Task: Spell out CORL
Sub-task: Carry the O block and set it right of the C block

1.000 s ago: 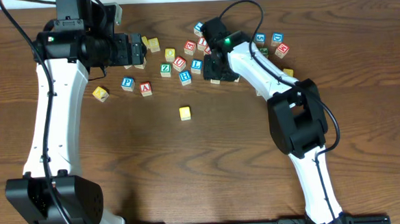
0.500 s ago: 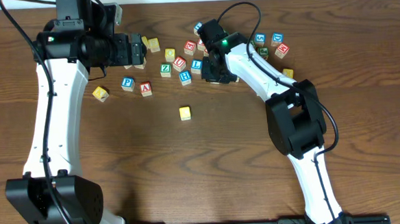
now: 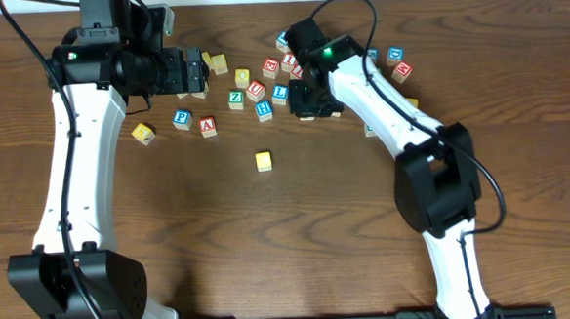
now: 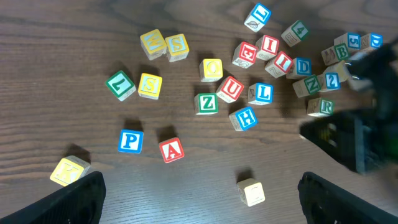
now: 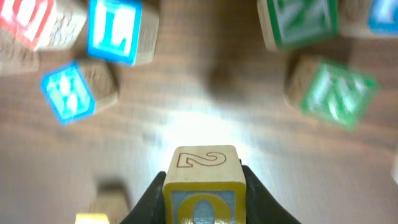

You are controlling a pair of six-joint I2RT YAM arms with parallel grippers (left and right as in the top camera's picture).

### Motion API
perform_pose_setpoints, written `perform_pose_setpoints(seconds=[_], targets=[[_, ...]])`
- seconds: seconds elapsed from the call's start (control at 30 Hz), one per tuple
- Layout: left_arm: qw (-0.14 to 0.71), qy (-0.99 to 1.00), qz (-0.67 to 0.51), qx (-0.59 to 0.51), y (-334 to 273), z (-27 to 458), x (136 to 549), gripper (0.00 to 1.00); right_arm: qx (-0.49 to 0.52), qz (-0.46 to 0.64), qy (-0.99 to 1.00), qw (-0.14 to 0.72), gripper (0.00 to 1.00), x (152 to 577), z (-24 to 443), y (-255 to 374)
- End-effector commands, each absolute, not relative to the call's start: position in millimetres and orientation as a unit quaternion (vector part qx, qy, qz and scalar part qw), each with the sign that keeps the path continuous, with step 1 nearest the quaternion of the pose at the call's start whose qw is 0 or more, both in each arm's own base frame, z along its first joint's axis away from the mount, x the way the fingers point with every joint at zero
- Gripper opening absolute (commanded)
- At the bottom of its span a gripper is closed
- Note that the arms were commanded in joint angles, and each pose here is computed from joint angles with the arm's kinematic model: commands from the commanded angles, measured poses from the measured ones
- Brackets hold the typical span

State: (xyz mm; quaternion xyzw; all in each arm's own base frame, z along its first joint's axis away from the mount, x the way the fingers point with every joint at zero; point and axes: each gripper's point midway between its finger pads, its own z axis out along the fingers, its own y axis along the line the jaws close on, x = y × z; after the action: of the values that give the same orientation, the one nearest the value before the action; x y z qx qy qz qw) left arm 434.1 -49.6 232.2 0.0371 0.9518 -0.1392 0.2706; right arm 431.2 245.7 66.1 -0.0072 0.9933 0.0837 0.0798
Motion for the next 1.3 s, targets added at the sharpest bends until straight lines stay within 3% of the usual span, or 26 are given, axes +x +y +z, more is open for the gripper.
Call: perform_pose_setpoints(seconds=[0.0, 0.23, 0.43, 0.77, 0.97, 1.1, 1.27], targets=[[0.28, 0.948, -0.144, 0.046, -51.1, 239.7, 437.8, 0.98, -0.057, 0.075, 0.995, 0.045, 0.19, 396.5, 70.9, 263.7], [0.28, 0.948, -0.144, 0.046, -51.1, 239.7, 437.8, 0.98, -0.095, 0.026, 0.995, 0.013, 0.18, 358.9, 41.8, 287.2], [0.28, 0.948, -0.144, 0.046, -51.1, 239.7, 437.8, 0.98, -0.076, -0.03, 0.995, 0.052, 0.19, 357.7, 29.5, 287.3], [0.28, 0.948, -0.144, 0.046, -51.1, 239.7, 437.8, 0.98, -0.072, -0.026, 0.995, 0.061, 0.22, 356.2, 9.2, 290.4], [0.28, 0.948, -0.144, 0.046, -51.1, 239.7, 437.8, 0.98, -0.072, -0.015, 0.995, 0.06, 0.45, 356.2, 9.3, 294.7], [0.28, 0.948, -0.144, 0.046, -51.1, 239.7, 437.8, 0.97, -0.071, -0.011, 0.995, 0.064, 0.49, 358.3, 13.1, 296.5], [0.28, 0.948, -0.144, 0.046, -51.1, 239.7, 437.8, 0.98, -0.046, 0.015, 0.993, 0.105, 0.53, 389.5, 53.3, 289.8]])
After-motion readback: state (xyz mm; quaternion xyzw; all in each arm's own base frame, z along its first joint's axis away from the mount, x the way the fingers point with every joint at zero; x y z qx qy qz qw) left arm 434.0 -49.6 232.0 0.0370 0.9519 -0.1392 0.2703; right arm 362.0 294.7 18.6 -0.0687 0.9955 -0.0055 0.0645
